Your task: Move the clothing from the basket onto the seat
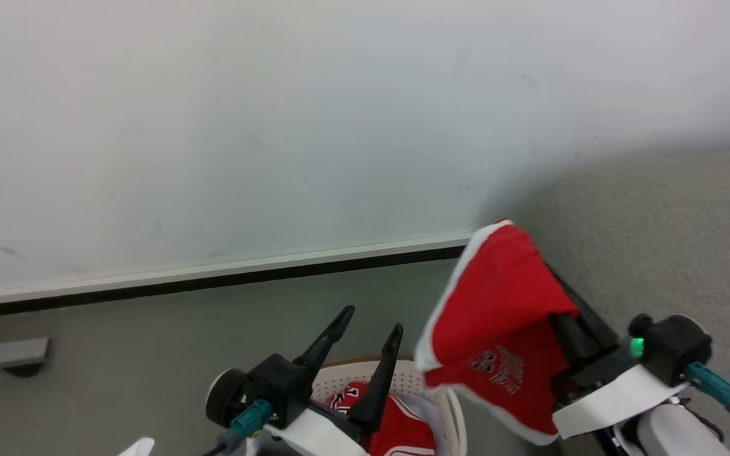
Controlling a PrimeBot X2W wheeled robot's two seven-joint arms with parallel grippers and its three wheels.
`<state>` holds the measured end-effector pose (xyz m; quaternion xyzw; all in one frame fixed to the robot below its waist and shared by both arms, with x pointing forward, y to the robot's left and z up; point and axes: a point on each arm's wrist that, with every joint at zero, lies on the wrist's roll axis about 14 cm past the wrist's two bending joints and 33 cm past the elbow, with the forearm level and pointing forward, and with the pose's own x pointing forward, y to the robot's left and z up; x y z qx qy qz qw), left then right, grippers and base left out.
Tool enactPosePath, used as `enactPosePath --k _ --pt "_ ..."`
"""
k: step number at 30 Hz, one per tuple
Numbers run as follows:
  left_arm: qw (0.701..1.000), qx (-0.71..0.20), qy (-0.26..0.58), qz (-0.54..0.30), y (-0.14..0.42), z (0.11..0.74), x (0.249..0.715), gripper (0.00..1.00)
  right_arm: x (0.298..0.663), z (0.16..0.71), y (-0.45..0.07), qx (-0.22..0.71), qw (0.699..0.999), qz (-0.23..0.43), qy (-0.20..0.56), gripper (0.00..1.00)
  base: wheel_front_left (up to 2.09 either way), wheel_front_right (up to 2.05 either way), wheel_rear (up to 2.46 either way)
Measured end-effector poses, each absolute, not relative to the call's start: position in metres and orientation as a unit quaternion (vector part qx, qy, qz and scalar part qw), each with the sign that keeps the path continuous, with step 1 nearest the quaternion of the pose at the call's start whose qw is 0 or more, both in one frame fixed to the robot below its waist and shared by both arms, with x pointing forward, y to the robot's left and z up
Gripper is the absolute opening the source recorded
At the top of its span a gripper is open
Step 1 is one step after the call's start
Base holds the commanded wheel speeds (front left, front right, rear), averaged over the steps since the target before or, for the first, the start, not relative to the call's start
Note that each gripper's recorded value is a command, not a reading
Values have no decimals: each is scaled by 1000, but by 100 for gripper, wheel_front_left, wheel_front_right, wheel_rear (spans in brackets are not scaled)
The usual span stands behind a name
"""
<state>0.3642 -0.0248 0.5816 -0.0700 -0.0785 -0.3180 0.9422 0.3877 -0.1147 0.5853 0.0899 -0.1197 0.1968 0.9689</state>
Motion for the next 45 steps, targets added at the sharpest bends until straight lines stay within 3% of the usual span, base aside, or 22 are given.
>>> enactPosePath --k 8,22,28,38,45 --pt "925 -81 -71 -364 -59 572 364 100 375 579 -178 78 983 109 -122 0 0 0 0" --pt "900 -91 -64 -421 -99 561 366 100 366 565 -237 74 991 16 -106 0 0 0 0" --pt "898 -95 -62 -426 -102 553 380 100 397 566 -258 66 993 -5 -98 0 0 0 0" --pt "903 -116 -39 -412 -92 520 422 100 503 612 -367 -10 984 -131 -122 0 0 0 0" --pt "924 -116 -22 -363 -60 491 452 100 541 636 -445 1 954 -258 -152 0 0 0 0"
